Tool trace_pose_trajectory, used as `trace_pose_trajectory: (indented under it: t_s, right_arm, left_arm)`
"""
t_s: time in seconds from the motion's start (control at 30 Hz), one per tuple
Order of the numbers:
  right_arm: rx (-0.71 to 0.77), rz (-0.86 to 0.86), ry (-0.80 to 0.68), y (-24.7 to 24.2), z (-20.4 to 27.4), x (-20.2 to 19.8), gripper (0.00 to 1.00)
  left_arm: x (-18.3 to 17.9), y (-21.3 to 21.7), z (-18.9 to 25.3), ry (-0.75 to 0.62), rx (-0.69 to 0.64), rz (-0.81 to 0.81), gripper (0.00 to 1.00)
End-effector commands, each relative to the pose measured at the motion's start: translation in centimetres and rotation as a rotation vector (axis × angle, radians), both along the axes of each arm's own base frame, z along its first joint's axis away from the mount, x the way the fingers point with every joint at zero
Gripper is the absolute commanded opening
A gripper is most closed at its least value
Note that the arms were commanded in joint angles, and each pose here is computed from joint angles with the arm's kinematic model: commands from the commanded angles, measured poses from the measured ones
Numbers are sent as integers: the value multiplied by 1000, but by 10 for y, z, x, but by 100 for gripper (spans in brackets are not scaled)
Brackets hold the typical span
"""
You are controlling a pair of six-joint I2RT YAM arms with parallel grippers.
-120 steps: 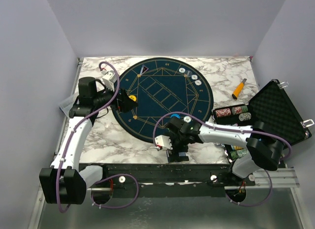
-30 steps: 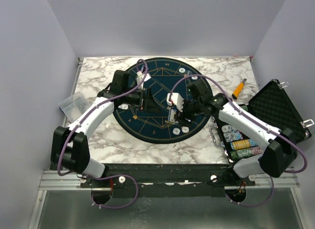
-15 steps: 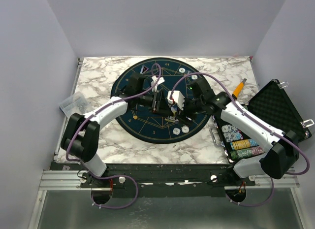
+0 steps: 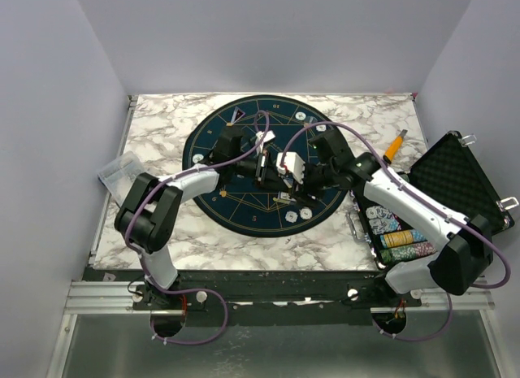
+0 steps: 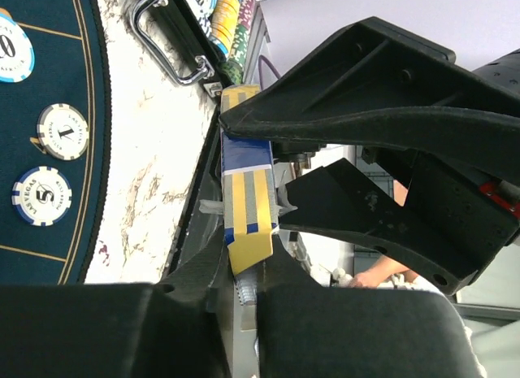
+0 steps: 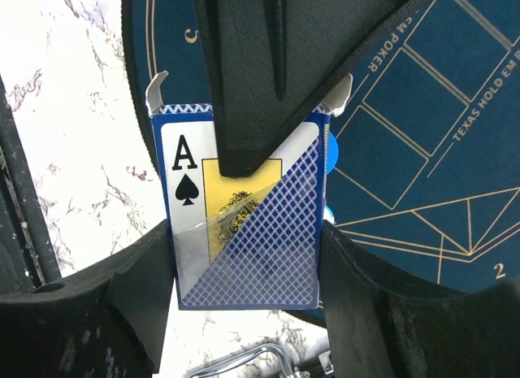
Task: Distribute texas hold em gaming equipment
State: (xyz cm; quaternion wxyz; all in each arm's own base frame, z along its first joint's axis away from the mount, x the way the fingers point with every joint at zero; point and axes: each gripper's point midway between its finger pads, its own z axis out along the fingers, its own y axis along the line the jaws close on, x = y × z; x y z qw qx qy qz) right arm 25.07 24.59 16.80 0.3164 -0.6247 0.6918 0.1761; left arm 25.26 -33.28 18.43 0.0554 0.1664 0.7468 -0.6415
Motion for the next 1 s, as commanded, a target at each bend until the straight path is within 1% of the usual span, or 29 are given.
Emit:
trace_pose_trajectory:
  t_s: [0.0,0.07,0.1,0.13,0.17,0.2,0.23,0.3,0.37,0.47,0.53,0.63,0.73,0.8,0.87,0.97]
  right_arm:
    - [25,62,46,9,0,-11,35]
    - [-1,70,90,6,-4,-15,58]
    - [-16,82,110,4,-4,-17,65]
    - [-12,86,137,3,-3,-18,83]
    - [4,81,159,3,2,-18,98]
    - [31,75,169,5,8,-16,100]
    - [62,40,175,6,15,-12,100]
    - [147,-39,158,8,34,1,100]
    - [241,-147,171,4,50,18,100]
    - [391,-250,288,-6,70,32,100]
    - [444,-323,349,-11,72,40,100]
    - [516,-426,420,-13,69,40,100]
    - [590,-473,511,-13,67,27,100]
    - [638,-482,567,-17,65,21,100]
    - [687,-522,573,-26,68,26,100]
    - [731,-539,618,-33,72,27,100]
  left_arm:
    - [-1,-4,-1,24,-68,-35,0]
    - [2,-1,-1,35,-87,-32,0]
    - [4,0,0,33,-102,-28,0]
    - [6,2,1,32,-118,-26,0]
    - [7,3,4,32,-141,-23,0]
    - [9,5,6,34,-165,-18,0]
    - [10,7,12,41,-196,-13,0]
    - [12,13,21,42,-257,-7,0]
    - [14,17,26,42,-283,-6,0]
    - [16,20,35,14,-294,4,0]
    - [16,19,38,9,-299,15,0]
    - [21,18,37,49,-301,58,0]
    - [20,19,33,70,-292,97,0]
    - [18,18,29,61,-277,124,0]
    - [13,18,29,39,-268,139,0]
    - [5,22,40,-21,-285,155,0]
